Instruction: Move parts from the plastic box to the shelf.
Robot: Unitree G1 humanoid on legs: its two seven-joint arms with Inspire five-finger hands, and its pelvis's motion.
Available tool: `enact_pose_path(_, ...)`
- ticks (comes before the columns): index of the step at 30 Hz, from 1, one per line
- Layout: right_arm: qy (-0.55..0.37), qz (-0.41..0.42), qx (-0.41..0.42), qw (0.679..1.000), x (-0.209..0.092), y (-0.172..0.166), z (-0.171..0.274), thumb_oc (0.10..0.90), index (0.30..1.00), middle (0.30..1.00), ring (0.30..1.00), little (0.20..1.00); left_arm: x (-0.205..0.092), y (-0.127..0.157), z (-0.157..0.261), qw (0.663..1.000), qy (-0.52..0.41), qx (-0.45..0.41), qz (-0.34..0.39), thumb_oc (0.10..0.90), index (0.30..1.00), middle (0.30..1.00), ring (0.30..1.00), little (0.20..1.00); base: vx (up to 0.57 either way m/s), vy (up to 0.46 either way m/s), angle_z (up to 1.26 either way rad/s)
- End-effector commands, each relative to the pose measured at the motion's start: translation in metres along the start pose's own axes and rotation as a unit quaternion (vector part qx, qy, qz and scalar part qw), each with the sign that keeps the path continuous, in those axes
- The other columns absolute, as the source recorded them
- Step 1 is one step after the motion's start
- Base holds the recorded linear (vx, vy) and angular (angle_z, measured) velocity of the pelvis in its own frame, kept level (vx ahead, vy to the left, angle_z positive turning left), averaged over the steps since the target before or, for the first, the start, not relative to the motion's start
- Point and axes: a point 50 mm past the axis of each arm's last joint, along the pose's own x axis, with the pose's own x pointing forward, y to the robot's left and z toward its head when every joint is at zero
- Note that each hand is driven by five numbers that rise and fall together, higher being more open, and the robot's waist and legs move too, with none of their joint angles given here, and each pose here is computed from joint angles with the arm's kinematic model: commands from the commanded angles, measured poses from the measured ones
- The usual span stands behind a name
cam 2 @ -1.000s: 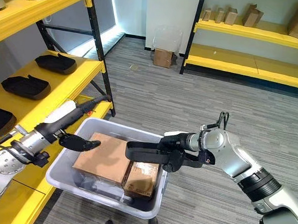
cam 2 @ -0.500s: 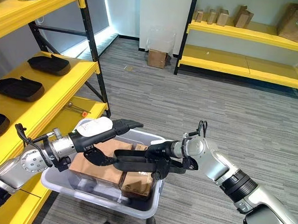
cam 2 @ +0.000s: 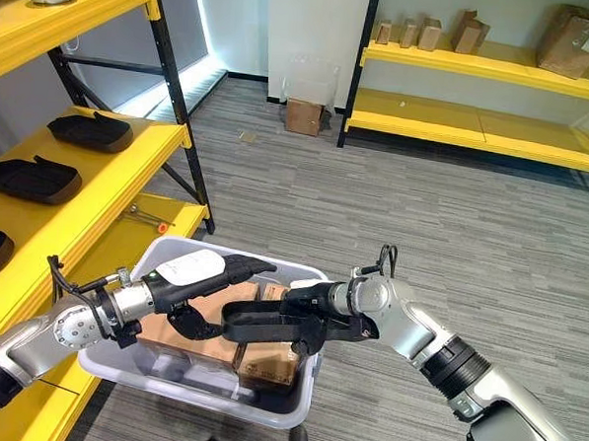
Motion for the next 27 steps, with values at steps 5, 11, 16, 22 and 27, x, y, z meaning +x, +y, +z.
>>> enact_pose_path(5,-0.010,-0.110,-0.035,0.993,-0.032,-0.040,-0.002,0.400,0.300,0.300,0.300,0.300,-0.031,0.034,-0.022,0.992,0.045,0.052,0.108,0.900,1.000,1.000,1.000,1.000,0.00,0.000,0.00)
enact_pose_path(11,-0.021,-0.120,-0.034,0.992,-0.041,-0.045,-0.001,0.400,0.300,0.300,0.300,0.300,-0.039,0.035,-0.021,0.992,0.034,0.073,0.097,0.900,1.000,1.000,1.000,1.000,0.00,0.000,0.00)
enact_pose_path(16,-0.030,-0.124,-0.041,0.991,-0.045,-0.050,0.005,0.400,0.300,0.300,0.300,0.300,-0.037,0.035,-0.016,0.993,0.013,0.089,0.076,0.900,1.000,1.000,1.000,1.000,0.00,0.000,0.00)
enact_pose_path(22,-0.069,-0.106,-0.055,0.991,-0.043,-0.047,0.018,0.400,0.300,0.300,0.300,0.300,-0.029,0.032,-0.009,0.993,-0.016,0.097,0.064,0.900,1.000,1.000,1.000,1.000,0.00,0.000,0.00)
enact_pose_path(27,-0.098,-0.088,-0.064,0.989,-0.035,-0.042,0.034,0.400,0.300,0.300,0.300,0.300,-0.018,0.027,-0.004,0.991,-0.031,0.113,0.064,0.900,1.000,1.000,1.000,1.000,0.00,0.000,0.00)
